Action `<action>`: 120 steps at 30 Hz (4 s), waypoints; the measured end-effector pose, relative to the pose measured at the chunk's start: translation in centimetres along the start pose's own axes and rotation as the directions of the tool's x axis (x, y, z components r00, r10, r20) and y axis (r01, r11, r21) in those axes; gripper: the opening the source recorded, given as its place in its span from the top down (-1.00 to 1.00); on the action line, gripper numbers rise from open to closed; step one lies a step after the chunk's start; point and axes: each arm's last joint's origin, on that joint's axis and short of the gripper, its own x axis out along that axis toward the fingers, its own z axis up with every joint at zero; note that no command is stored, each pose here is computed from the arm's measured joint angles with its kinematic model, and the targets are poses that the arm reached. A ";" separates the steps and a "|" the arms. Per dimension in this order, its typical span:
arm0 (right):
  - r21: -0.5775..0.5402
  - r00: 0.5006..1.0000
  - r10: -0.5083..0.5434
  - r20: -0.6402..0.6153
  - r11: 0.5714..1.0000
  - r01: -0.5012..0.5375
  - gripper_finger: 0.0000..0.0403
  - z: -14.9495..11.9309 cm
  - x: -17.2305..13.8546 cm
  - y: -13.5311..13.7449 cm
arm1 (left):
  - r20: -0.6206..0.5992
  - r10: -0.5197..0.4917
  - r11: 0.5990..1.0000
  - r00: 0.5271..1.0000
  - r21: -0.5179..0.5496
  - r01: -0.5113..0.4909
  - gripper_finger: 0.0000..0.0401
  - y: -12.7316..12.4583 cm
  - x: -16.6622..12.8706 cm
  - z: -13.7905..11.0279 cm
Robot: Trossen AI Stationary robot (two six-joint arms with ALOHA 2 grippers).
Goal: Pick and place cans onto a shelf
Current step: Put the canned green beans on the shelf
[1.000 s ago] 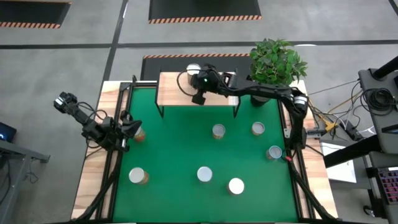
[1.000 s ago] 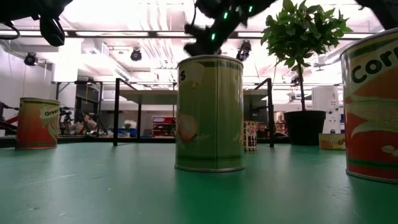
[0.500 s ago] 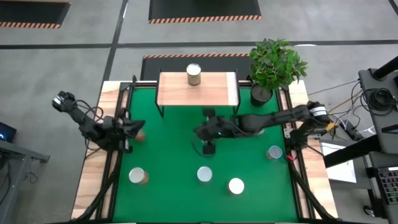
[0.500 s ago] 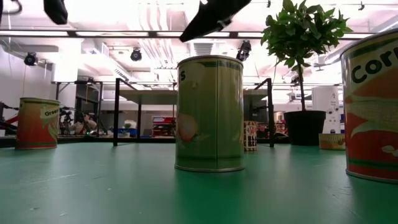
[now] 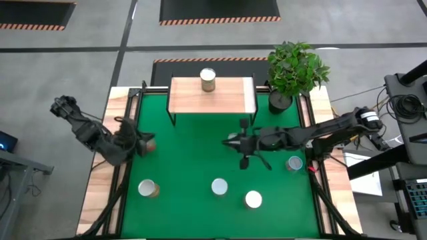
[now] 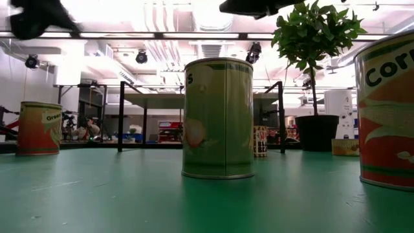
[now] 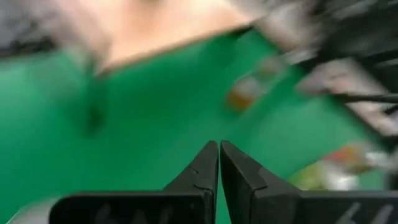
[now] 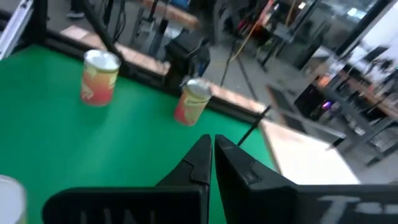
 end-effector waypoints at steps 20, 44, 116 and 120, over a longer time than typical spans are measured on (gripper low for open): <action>-0.028 0.999 -0.024 0.048 0.999 0.026 0.96 0.0 -2.9 -0.8 | -0.154 0.360 0.864 0.920 -0.316 -0.391 1.00 2.5 2.2 -1.9; 0.006 0.999 -0.045 -0.012 0.999 0.045 0.96 -1.4 -3.7 -1.6 | -0.456 0.433 0.812 0.777 -0.178 -0.556 0.68 3.4 5.9 1.2; 0.047 0.998 0.005 -0.065 0.999 -0.002 0.96 -2.0 -3.9 -1.4 | -0.470 0.635 0.719 0.613 0.070 -0.692 -0.64 0.0 11.5 0.3; 0.047 0.998 0.005 -0.065 0.999 -0.002 0.96 -2.0 -3.9 -1.4 | -0.464 0.648 0.709 0.604 0.078 -0.701 -0.64 0.3 11.5 0.0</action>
